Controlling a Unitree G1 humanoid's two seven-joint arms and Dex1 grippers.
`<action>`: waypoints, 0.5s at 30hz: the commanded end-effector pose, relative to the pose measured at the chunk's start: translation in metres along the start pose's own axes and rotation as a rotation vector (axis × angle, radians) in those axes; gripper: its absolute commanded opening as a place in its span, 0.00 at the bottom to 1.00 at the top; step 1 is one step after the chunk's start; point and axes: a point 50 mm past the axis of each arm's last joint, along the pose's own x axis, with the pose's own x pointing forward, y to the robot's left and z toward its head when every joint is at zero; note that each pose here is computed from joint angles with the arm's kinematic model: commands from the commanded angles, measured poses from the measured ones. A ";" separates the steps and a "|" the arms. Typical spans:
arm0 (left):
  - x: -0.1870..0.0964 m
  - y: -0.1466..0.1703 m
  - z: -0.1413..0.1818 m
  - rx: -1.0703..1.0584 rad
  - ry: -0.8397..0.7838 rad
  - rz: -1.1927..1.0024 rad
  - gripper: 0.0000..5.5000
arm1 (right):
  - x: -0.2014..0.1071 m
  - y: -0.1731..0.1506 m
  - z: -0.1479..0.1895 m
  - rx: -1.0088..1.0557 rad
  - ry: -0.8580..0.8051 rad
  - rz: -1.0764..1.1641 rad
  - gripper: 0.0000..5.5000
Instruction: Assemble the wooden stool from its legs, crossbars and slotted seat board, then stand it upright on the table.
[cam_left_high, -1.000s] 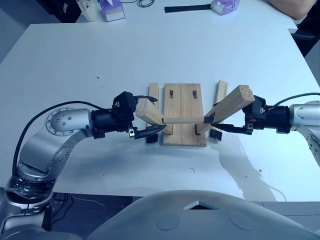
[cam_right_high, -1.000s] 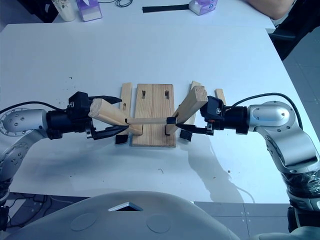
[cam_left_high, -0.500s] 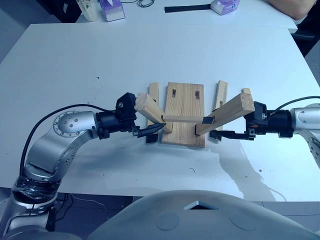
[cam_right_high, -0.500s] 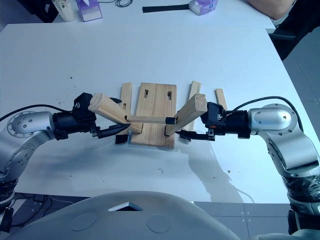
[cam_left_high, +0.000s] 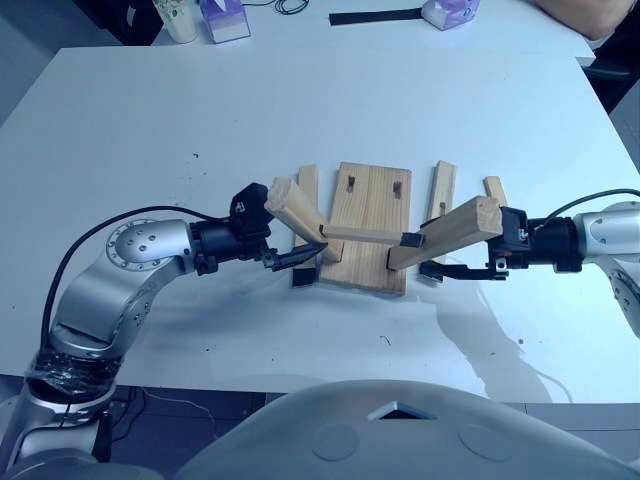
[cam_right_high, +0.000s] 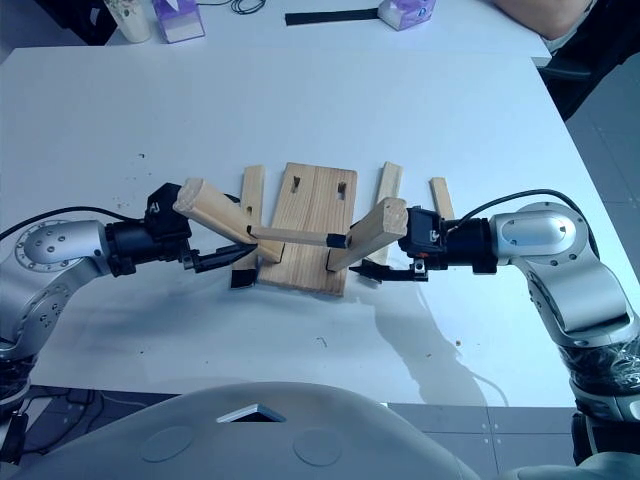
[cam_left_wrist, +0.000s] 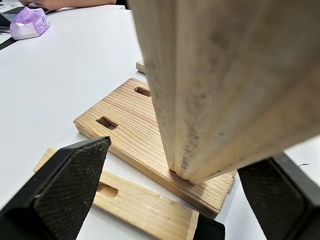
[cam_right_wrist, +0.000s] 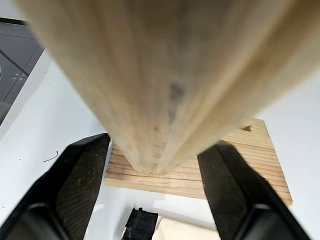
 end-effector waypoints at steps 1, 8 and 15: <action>0.002 0.003 0.000 0.017 0.024 0.024 0.79 | 0.001 0.003 0.003 -0.015 0.005 0.022 0.56; 0.004 0.008 0.001 0.010 0.027 0.045 0.79 | 0.002 0.008 0.004 -0.020 0.005 0.048 0.56; 0.005 0.012 0.004 -0.010 0.021 0.051 0.79 | 0.003 0.008 0.005 -0.034 0.008 0.049 0.56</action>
